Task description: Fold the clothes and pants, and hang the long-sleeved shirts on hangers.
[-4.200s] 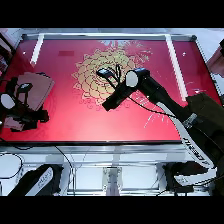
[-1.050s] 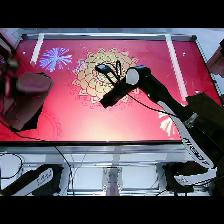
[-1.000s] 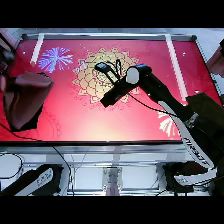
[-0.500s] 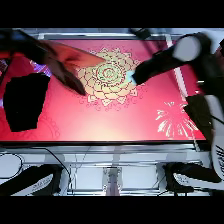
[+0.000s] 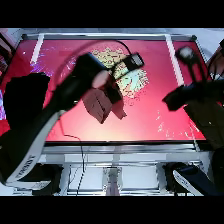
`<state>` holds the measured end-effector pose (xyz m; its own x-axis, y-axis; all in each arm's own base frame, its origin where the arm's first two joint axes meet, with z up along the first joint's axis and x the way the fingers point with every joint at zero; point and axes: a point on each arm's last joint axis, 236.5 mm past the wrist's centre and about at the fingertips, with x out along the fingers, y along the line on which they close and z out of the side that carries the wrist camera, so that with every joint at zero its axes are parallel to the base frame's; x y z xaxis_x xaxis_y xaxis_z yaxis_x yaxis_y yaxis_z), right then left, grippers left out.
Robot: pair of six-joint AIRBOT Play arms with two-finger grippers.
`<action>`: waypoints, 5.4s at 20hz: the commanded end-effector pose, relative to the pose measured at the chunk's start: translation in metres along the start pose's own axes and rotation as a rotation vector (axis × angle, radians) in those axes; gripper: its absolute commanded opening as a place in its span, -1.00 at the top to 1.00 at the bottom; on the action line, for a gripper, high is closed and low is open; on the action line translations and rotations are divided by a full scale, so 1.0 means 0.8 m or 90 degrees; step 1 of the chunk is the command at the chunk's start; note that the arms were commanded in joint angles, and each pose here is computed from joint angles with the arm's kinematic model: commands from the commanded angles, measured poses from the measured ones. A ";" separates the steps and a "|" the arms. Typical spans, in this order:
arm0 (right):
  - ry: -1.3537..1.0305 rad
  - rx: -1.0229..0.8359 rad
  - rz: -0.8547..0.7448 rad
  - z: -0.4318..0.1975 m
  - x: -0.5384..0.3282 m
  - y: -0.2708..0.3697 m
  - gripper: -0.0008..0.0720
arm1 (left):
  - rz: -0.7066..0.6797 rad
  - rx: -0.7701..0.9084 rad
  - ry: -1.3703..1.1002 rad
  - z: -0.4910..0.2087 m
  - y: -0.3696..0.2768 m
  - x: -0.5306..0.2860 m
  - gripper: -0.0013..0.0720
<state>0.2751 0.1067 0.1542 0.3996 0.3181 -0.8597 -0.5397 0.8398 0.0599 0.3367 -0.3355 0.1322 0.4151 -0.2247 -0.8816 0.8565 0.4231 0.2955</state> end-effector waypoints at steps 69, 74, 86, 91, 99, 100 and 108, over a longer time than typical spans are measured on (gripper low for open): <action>-0.331 -0.351 -0.048 0.077 -0.041 0.098 0.97 | 0.143 -0.189 0.009 -0.106 0.086 -0.175 0.86; -0.295 -0.368 -0.029 0.039 -0.127 0.112 0.97 | 0.078 -0.215 -0.080 -0.100 0.047 -0.230 0.86; -0.124 -0.369 0.077 -0.043 -0.139 0.139 0.97 | -0.031 -0.291 -0.025 -0.139 -0.010 -0.251 0.86; -0.084 -0.346 0.016 -0.008 -0.096 0.103 0.97 | -0.018 -0.329 0.047 -0.138 0.020 -0.194 0.86; -0.025 -0.324 -0.095 0.074 0.029 0.023 0.97 | 0.021 -0.384 0.128 -0.155 0.129 -0.052 0.86; -0.034 -0.307 -0.108 0.087 0.043 0.007 0.97 | 0.032 -0.389 0.117 -0.155 0.146 -0.039 0.86; -0.024 -0.195 -0.096 0.117 0.182 -0.064 0.97 | 0.059 -0.303 0.099 -0.161 0.220 0.085 0.86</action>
<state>0.4008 0.1470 0.1044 0.5182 0.2148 -0.8278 -0.6888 0.6786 -0.2551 0.4442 -0.1632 0.1039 0.3741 -0.0496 -0.9261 0.5214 0.8371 0.1658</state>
